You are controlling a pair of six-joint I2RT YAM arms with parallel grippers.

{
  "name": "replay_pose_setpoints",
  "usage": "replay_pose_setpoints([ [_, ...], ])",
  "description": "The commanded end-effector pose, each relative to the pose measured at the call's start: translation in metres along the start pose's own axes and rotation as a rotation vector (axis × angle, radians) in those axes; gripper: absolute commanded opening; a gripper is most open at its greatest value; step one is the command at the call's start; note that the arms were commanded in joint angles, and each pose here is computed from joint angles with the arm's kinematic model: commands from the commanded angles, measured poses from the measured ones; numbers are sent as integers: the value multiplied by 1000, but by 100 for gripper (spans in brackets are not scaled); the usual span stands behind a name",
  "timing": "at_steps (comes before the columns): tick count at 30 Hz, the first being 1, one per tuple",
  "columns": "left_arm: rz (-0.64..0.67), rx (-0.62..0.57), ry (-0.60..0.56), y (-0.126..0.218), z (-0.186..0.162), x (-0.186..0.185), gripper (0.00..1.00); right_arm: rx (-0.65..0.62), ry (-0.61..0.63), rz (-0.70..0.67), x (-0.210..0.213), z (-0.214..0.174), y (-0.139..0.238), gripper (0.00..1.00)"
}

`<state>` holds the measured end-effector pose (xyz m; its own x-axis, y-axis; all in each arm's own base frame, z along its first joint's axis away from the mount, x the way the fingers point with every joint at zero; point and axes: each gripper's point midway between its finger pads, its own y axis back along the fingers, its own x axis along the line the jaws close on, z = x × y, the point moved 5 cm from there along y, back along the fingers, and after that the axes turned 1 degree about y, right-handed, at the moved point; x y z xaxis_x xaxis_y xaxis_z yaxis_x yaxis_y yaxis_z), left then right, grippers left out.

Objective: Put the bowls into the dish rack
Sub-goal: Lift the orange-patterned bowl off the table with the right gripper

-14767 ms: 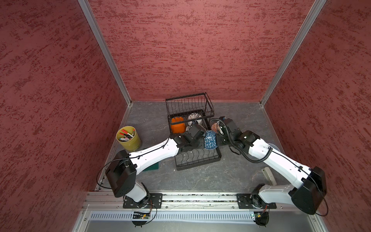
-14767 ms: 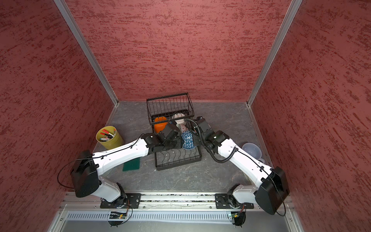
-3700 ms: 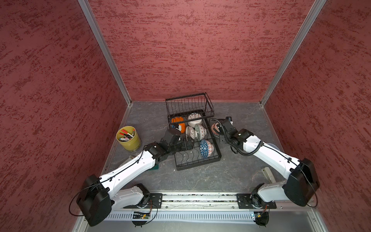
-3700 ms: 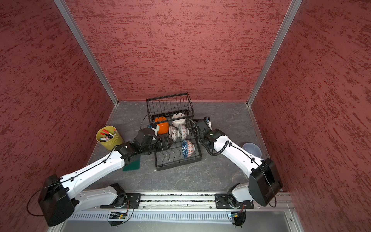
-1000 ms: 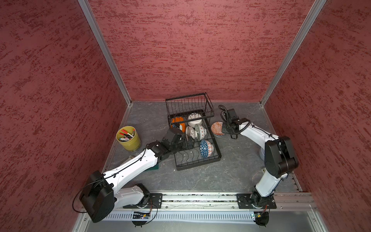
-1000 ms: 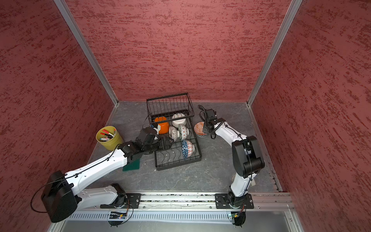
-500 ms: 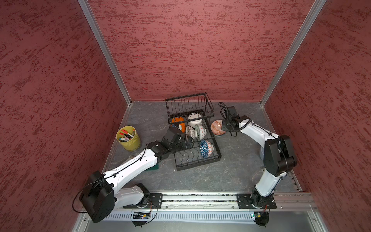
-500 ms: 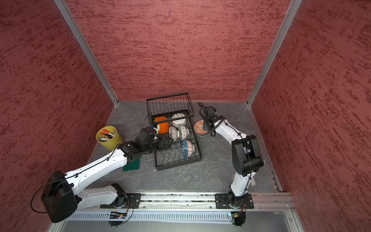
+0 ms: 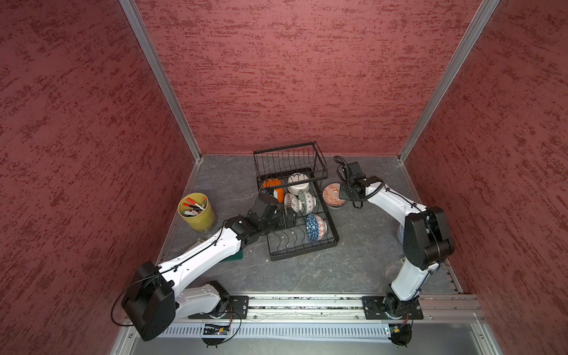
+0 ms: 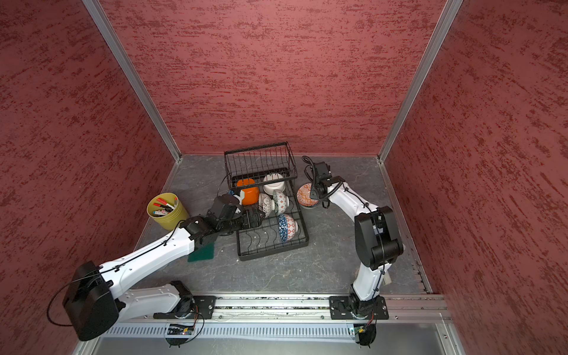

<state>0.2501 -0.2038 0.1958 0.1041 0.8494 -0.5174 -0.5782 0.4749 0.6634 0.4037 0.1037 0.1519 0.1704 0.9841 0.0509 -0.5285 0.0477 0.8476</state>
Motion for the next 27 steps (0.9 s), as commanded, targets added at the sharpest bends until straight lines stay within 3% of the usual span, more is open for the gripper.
replay_pose_setpoints([
  [1,10,-11,0,2,0,4,100,-140,-9,3,1,32,35,0],
  [15,17,-27,9,7,-1,10,100,-231,22,-26,-10,42,73,0],
  [27,28,-50,22,14,2,14,100,-280,41,12,-18,26,122,0],
])
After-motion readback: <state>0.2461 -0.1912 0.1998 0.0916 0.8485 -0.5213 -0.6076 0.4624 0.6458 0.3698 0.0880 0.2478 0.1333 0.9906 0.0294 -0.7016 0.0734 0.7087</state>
